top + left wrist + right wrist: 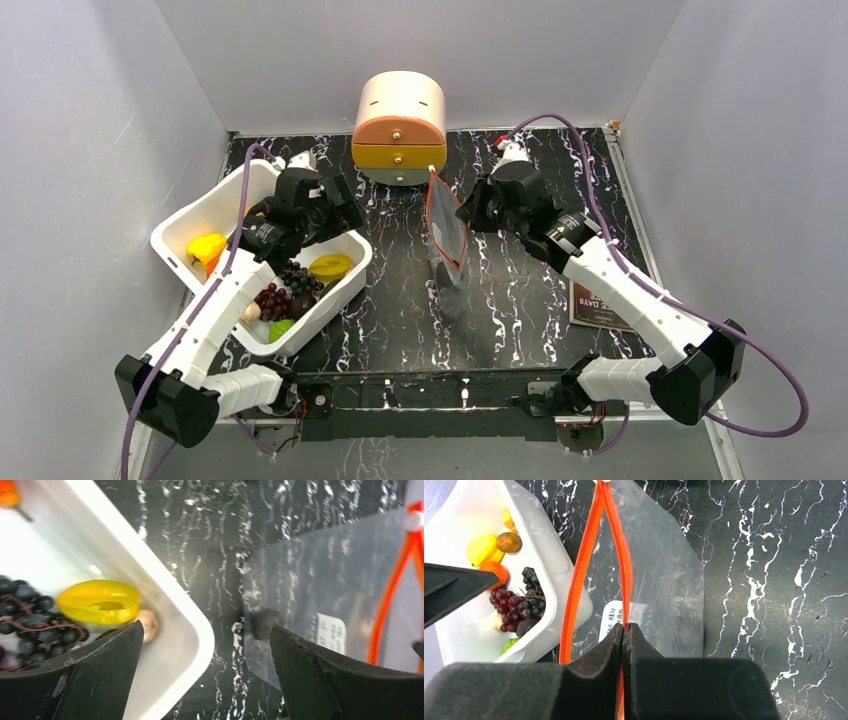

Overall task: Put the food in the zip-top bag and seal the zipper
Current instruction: Pick up the fake fruit from the bin.

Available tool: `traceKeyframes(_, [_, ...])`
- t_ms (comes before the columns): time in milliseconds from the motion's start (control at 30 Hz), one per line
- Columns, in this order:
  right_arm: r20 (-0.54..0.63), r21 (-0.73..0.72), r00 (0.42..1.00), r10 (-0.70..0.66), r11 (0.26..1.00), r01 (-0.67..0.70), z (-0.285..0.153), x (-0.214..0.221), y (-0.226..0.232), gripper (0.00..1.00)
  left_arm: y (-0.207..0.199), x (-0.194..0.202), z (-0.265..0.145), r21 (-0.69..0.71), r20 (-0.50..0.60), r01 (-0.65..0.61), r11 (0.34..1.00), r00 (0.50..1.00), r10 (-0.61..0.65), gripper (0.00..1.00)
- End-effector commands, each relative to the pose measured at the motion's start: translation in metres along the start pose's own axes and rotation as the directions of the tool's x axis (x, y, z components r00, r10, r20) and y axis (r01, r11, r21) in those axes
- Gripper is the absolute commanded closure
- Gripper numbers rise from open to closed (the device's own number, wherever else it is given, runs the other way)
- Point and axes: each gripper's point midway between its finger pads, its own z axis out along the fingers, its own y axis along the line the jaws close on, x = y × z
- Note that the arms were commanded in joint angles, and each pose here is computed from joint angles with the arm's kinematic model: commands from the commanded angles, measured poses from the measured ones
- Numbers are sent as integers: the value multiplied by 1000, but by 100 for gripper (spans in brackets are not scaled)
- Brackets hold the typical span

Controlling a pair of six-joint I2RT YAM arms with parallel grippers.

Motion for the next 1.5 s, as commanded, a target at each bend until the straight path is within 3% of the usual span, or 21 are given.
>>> traceKeyframes(0, [59, -36, 998, -3, 999, 5, 2, -15, 9, 100, 36, -17, -9, -155, 76, 59, 986, 996, -48, 5])
traceKeyframes(300, [52, -42, 999, -8, 999, 10, 2, -16, 11, 100, 86, -11, -4, -270, 115, 249, 930, 967, -226, 15])
traceKeyframes(667, [60, -44, 998, -2, 999, 5, -2, -17, 11, 100, 139, 14, -7, -450, 163, 403, 797, 914, -370, 14])
traceKeyframes(900, [58, -42, 998, -9, 999, 11, -3, -19, 12, 100, 165, 35, -5, -586, 142, 422, 692, 894, -425, 14])
traceKeyframes(1300, [66, -47, 998, 2, 999, 1, -12, -19, 11, 100, 194, 70, 19, -672, 124, 448, 589, 852, -508, 19])
traceKeyframes(1467, [55, -61, 998, 14, 998, -11, -11, -15, 13, 100, 201, 73, 30, -660, 141, 473, 584, 841, -522, 19])
